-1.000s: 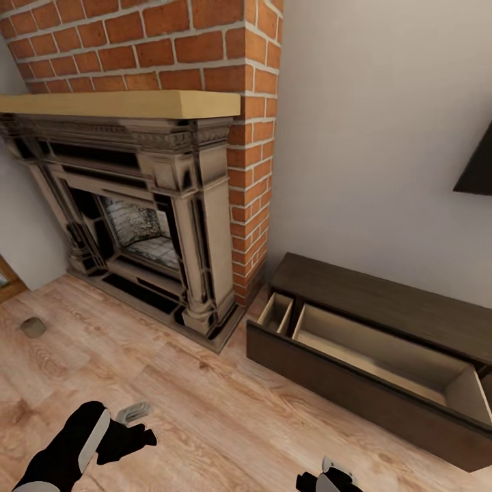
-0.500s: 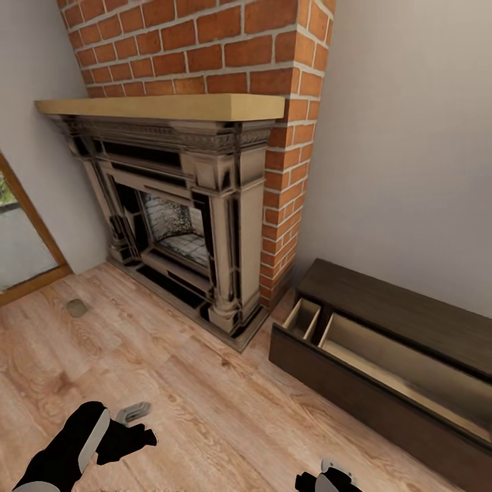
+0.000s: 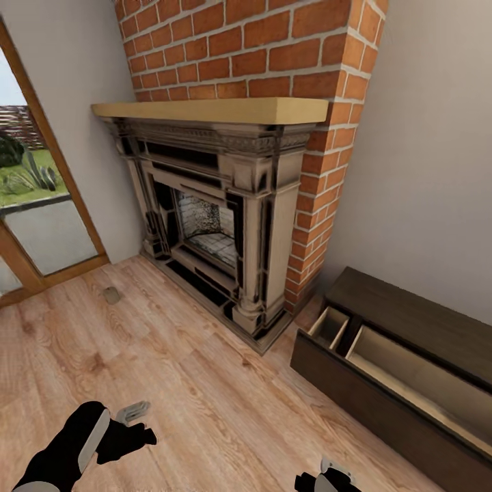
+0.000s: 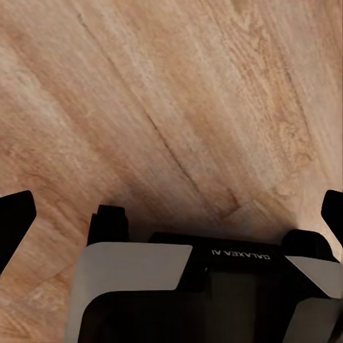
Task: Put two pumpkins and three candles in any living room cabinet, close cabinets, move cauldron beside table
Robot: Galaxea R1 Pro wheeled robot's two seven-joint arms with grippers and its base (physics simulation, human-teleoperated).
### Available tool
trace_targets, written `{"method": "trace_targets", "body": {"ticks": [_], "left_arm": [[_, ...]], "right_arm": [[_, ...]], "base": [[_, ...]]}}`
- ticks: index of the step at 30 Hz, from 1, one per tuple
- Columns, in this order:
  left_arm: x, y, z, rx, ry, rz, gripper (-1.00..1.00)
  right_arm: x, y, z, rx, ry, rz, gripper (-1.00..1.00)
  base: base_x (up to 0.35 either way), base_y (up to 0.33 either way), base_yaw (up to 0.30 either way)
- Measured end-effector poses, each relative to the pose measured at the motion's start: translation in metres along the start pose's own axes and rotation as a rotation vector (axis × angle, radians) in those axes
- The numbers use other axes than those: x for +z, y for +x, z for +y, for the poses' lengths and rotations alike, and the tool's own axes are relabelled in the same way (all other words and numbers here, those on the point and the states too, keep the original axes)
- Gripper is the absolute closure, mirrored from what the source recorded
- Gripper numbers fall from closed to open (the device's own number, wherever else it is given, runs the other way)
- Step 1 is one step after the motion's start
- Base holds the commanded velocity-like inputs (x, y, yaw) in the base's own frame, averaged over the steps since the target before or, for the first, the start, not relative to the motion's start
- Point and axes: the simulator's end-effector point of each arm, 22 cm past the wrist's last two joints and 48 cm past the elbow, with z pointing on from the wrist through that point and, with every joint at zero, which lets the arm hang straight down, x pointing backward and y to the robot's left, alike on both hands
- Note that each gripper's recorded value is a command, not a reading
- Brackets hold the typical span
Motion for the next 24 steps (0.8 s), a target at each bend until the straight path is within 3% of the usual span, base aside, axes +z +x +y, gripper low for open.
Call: {"method": "trace_targets", "body": {"ticks": [4, 10, 14, 24], "left_arm": [[0.0, -0.008, 0.0, 0.005, -0.002, -0.035, -1.0], [0.0, -0.01, 0.002, 0.003, -0.004, -0.045, -1.0], [0.0, -0.011, 0.007, 0.001, -0.01, -0.046, -1.0], [0.016, -0.01, 0.033, -0.002, -0.047, -0.116, -1.0]], "right_arm": [[0.0, 0.0, 0.001, -0.005, 0.0, 0.0, -1.0], [-0.003, 0.007, 0.02, -0.107, -0.006, -0.019, -1.0], [-0.003, 0.008, 0.027, -0.149, -0.005, -0.029, -1.0], [0.0, 0.013, 0.026, -0.167, 0.002, -0.022, -1.0]], "base": [[0.0, 0.0, 0.288], [0.0, 0.0, 0.275], [0.0, 0.0, 0.256], [0.0, 0.0, 0.242]]}}
